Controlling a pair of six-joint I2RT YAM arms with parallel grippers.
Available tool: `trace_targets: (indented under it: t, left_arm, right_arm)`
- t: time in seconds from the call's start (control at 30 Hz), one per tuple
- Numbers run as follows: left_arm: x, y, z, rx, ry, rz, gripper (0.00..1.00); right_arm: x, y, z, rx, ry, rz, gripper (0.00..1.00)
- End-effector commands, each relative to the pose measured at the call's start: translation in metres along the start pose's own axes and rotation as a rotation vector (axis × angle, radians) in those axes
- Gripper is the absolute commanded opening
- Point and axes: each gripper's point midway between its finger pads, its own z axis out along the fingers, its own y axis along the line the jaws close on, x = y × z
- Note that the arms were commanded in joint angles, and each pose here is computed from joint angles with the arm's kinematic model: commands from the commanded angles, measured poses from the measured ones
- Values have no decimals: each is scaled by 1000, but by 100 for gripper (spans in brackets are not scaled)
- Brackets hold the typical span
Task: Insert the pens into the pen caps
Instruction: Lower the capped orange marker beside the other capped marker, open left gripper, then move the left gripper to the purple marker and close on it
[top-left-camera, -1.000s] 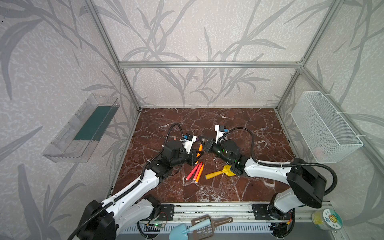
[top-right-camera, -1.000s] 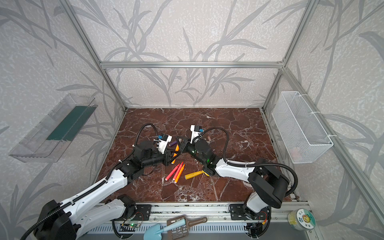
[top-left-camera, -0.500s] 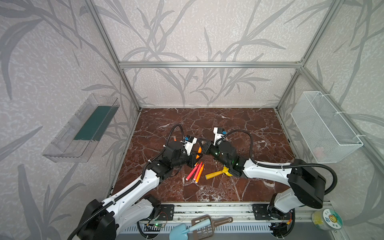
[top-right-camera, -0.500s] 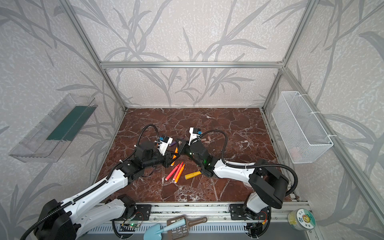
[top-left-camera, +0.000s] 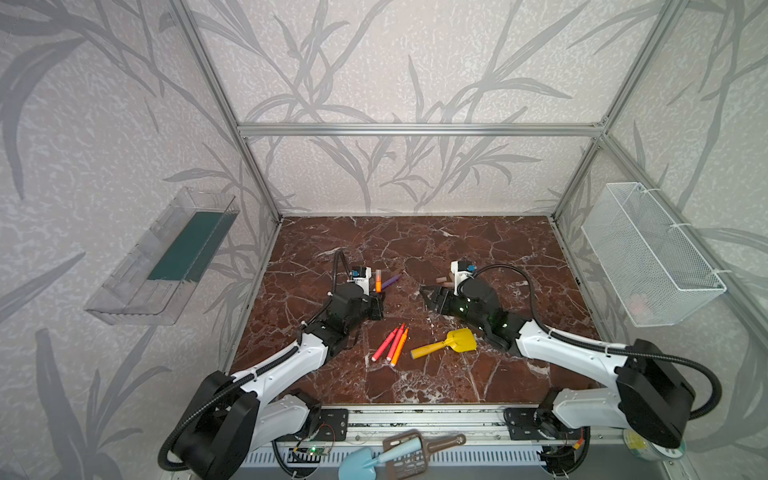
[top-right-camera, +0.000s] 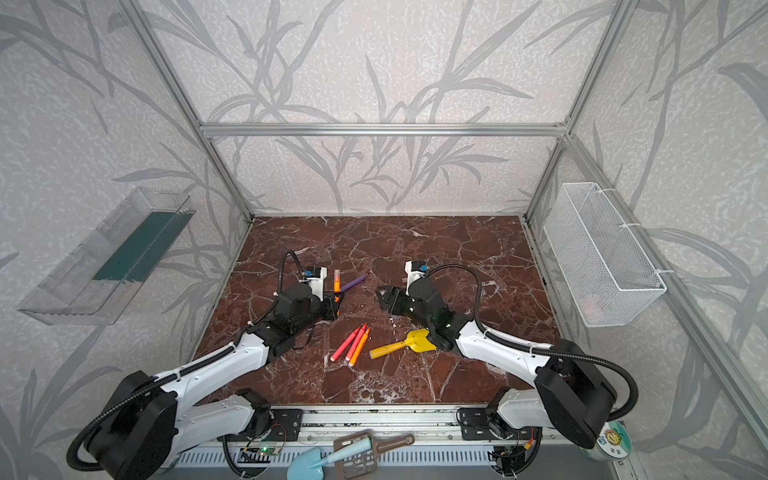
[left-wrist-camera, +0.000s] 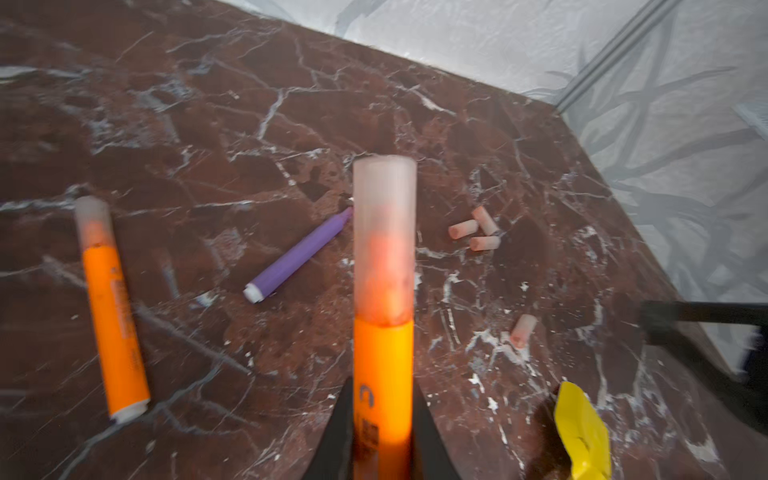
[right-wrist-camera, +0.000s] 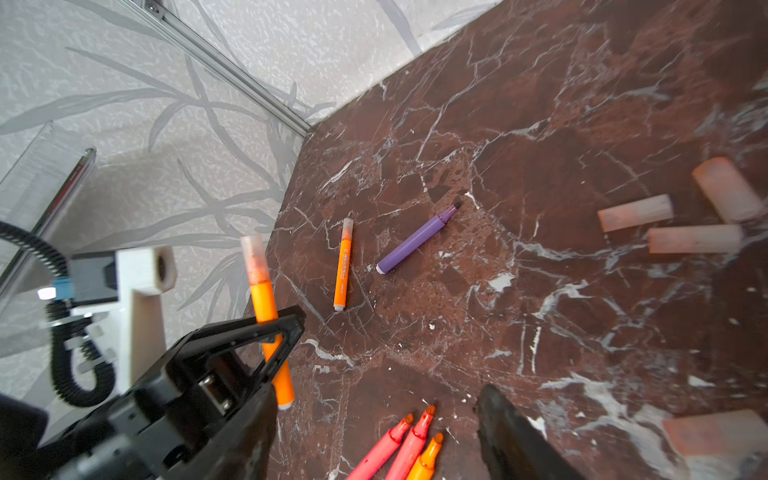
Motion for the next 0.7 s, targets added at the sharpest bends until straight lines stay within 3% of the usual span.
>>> trace_targets:
  t: [0.0,0.37,0.67]
  left_arm:
    - [0,29,7,-153,13,-52,0]
    - [35,65,39,-326,186,-90,0]
    - [41,94,45,-473,215,-71,0]
  right_arm:
    - [-4,-22,-15,71,-24,-26,76]
    - [-13,-42,-33,139,-59,-40,78]
    - [-15,-48,-39,152,-75,-44,79]
